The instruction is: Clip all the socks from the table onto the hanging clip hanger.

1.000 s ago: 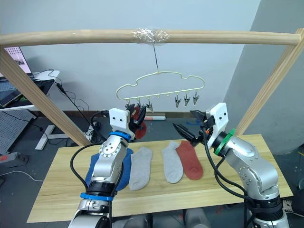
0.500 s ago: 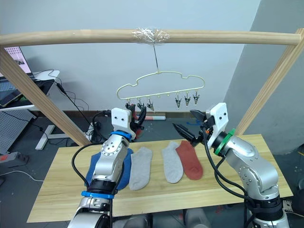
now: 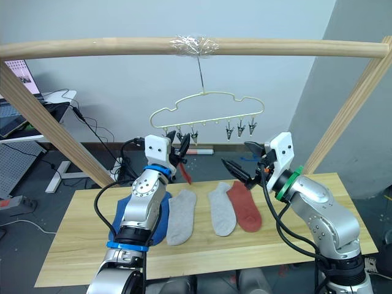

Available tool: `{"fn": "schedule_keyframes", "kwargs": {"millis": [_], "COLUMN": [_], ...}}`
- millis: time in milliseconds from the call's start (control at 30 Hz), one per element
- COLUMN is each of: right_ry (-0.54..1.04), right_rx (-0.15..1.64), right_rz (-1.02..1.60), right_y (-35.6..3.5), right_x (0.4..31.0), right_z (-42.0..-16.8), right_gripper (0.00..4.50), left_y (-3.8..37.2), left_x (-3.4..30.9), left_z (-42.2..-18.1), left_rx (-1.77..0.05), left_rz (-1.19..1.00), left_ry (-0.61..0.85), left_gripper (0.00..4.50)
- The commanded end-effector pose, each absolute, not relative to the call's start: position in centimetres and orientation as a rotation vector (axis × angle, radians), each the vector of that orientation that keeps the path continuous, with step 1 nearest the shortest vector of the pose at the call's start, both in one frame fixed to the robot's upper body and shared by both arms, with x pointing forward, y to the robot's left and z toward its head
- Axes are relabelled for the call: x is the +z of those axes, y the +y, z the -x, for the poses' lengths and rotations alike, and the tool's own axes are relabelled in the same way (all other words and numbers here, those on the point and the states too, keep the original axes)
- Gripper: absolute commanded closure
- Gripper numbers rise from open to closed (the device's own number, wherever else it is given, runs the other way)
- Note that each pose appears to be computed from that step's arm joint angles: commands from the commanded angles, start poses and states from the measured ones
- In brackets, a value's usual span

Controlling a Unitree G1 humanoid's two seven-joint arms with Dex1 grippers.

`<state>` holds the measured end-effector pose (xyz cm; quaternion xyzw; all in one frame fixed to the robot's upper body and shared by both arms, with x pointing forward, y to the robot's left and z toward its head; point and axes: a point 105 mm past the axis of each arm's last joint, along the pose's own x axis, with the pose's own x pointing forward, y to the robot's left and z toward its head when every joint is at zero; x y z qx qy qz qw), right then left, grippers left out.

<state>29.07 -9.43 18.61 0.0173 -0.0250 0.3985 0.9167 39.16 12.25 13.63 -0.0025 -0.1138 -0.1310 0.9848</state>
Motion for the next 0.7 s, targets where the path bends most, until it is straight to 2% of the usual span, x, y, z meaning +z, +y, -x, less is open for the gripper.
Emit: {"fn": "schedule_keyframes", "kwargs": {"millis": [33, 67, 133, 200, 333, 467, 600, 700], "right_ry": [-0.110, -0.109, -0.108, -0.107, -0.100, -0.046, 0.171, 0.261], "right_rx": [0.823, 0.823, 0.824, 0.825, 0.831, 0.833, 0.738, 0.660], "right_rz": [-0.029, -0.029, -0.030, -0.032, -0.037, -0.015, 0.153, 0.206], "right_y": [-9.6, -9.6, -9.6, -9.6, -9.4, -9.2, -9.9, -10.5], "right_x": [20.0, 20.0, 20.0, 20.0, 19.7, 18.4, 12.8, 9.3], "right_z": [-28.7, -28.7, -28.7, -28.7, -28.6, -28.4, -29.6, -31.2], "right_gripper": [0.00, 0.00, 0.00, 0.00, 0.00, 0.00, 0.00, 0.00], "left_y": [12.2, 12.1, 12.1, 12.1, 12.1, 12.2, 12.4, 12.8], "left_x": [15.0, 15.0, 15.0, 15.1, 15.1, 15.0, 14.7, 14.7], "left_z": [-39.1, -39.1, -39.1, -39.1, -39.1, -39.0, -38.9, -38.6], "left_rx": [-0.267, -0.268, -0.271, -0.271, -0.271, -0.270, -0.268, -0.275], "left_rz": [0.008, 0.009, 0.011, 0.013, 0.012, 0.008, -0.011, -0.017], "left_ry": [-0.284, -0.285, -0.287, -0.289, -0.291, -0.290, -0.274, -0.268], "left_gripper": [2.13, 2.49, 2.92, 3.60, 4.41, 4.49, 4.49, 4.49]}}
